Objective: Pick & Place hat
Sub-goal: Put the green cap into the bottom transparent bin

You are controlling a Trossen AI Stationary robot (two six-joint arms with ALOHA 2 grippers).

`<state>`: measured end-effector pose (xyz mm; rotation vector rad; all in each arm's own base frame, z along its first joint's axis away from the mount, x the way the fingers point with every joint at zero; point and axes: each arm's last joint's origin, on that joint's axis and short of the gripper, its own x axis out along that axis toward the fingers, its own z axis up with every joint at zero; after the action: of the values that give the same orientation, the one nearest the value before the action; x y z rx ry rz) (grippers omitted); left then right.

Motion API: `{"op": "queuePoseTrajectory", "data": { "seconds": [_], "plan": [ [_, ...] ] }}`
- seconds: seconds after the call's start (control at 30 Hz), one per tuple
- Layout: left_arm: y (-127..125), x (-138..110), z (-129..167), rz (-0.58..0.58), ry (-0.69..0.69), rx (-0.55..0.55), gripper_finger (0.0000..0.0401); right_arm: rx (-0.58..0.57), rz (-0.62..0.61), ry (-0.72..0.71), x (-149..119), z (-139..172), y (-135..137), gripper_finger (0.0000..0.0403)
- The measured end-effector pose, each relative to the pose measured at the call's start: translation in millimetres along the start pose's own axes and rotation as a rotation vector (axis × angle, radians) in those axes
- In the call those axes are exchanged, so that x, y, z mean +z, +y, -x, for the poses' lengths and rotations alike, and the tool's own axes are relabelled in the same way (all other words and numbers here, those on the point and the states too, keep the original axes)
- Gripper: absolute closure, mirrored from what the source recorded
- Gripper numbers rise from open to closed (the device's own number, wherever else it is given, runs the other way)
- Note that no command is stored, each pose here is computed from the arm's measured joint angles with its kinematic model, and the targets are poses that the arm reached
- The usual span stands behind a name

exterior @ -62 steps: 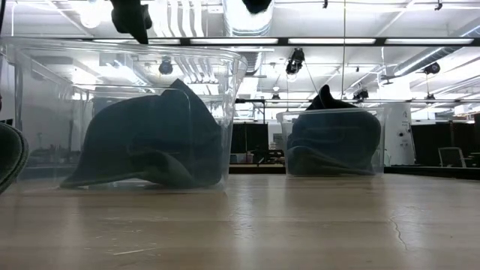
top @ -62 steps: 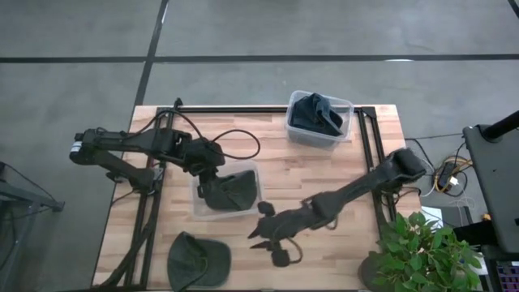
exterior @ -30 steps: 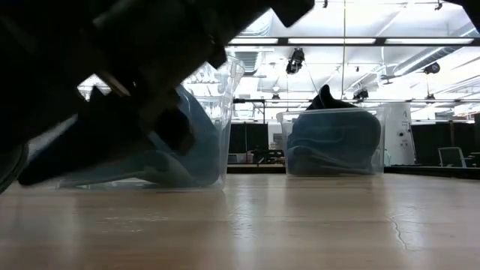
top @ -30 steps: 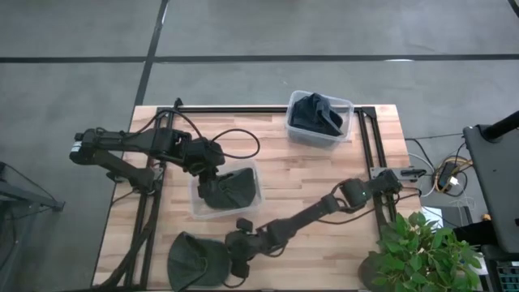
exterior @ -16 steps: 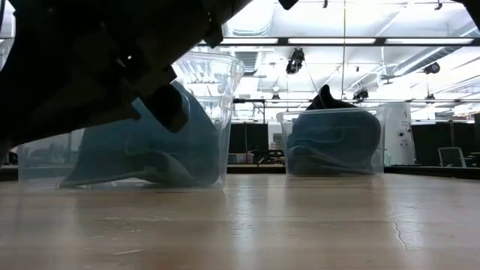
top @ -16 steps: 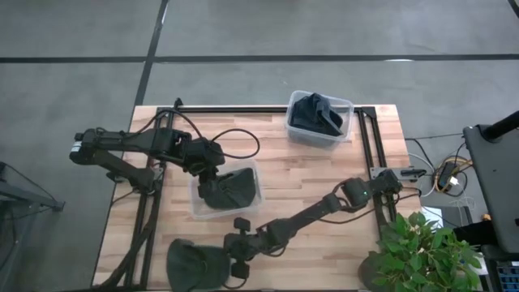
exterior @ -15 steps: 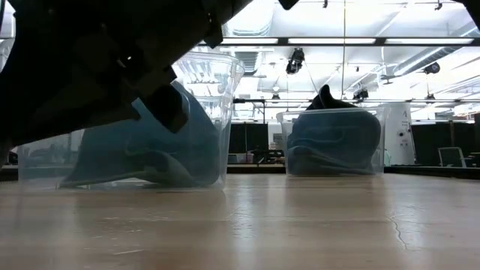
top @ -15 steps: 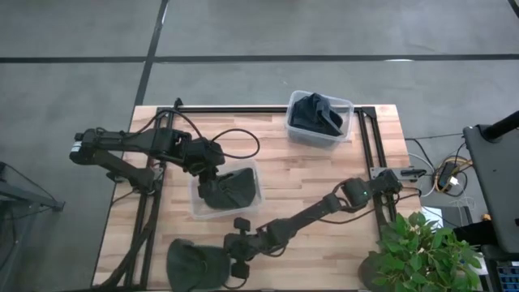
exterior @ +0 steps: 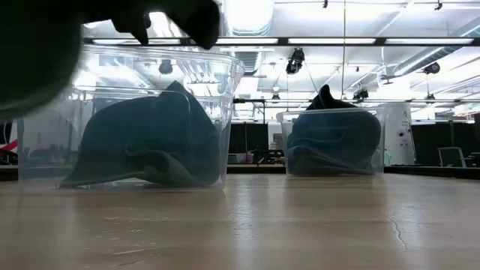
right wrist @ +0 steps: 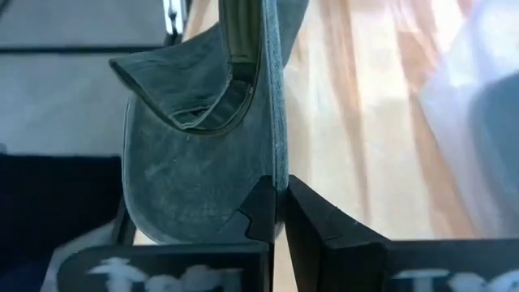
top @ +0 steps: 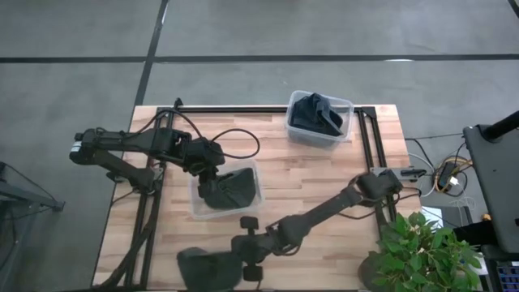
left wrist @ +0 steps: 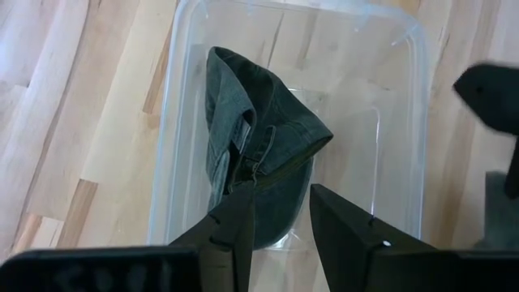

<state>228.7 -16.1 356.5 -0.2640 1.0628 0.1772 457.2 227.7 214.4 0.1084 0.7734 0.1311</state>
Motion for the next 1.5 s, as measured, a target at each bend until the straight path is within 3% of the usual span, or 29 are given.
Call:
{"op": "queuePoseTrajectory", "data": {
  "seconds": [0.3,0.43,0.63,0.7,0.93,1.27,1.5],
  "plan": [
    [-2.0,2.3,0.5,0.006,-0.018,-0.042,0.0288,-0.047,0.005,0.204,3.3,58.4,-9.5,0.0394],
    [-7.6,8.7,2.6,0.004,-0.065,-0.147,0.0288,-0.025,-0.004,0.230,11.7,87.4,-15.7,0.0393],
    [-19.1,22.1,8.3,-0.006,-0.150,-0.409,0.0288,-0.049,-0.029,0.328,18.3,138.6,-37.4,0.0392],
    [-21.1,25.3,9.7,-0.013,-0.180,-0.441,0.0288,-0.052,-0.042,0.350,20.4,153.6,-45.9,0.0392],
    [-21.8,31.2,8.6,-0.017,-0.259,-0.419,0.0288,0.010,-0.090,0.352,30.5,194.5,-68.6,0.0391],
    [-27.4,45.5,13.8,-0.031,-0.414,-0.476,0.0288,0.155,-0.192,0.341,47.5,213.3,-96.5,0.0390],
    [-30.0,50.9,9.3,-0.030,-0.434,-0.490,0.0288,0.141,-0.262,0.311,60.5,225.4,-126.9,0.0390]
  ]
}}
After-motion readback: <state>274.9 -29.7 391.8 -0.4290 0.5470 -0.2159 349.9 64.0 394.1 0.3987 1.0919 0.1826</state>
